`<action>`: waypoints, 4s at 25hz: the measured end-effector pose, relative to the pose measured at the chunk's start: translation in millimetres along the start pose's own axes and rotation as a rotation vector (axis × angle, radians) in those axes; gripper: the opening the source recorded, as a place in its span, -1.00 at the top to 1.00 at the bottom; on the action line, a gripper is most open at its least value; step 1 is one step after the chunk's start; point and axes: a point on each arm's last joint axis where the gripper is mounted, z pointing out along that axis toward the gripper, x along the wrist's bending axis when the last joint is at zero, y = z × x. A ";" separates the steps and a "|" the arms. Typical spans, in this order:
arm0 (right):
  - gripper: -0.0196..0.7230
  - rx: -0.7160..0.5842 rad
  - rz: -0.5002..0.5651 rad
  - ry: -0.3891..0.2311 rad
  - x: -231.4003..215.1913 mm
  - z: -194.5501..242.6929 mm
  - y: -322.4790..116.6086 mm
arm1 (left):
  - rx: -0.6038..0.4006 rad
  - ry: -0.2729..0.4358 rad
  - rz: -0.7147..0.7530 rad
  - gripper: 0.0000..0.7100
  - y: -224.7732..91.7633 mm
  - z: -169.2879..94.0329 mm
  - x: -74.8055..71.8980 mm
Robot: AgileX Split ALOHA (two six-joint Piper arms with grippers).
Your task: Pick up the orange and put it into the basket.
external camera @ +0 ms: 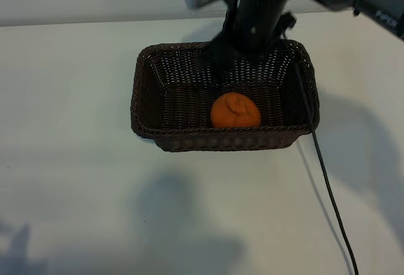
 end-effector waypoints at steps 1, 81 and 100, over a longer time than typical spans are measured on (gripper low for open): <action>-0.67 0.004 0.003 -0.015 -3.3 -4.1 0.7 | 0.000 0.000 0.000 -0.66 0.0 0.0 0.0; -0.53 -0.775 0.408 -0.439 3.6 -175.2 -444.6 | 0.000 -0.001 0.001 -0.66 0.0 0.0 0.0; -0.53 -0.761 0.398 -0.433 -5.9 -154.2 -437.1 | 0.000 -0.001 0.001 -0.66 0.0 0.0 0.0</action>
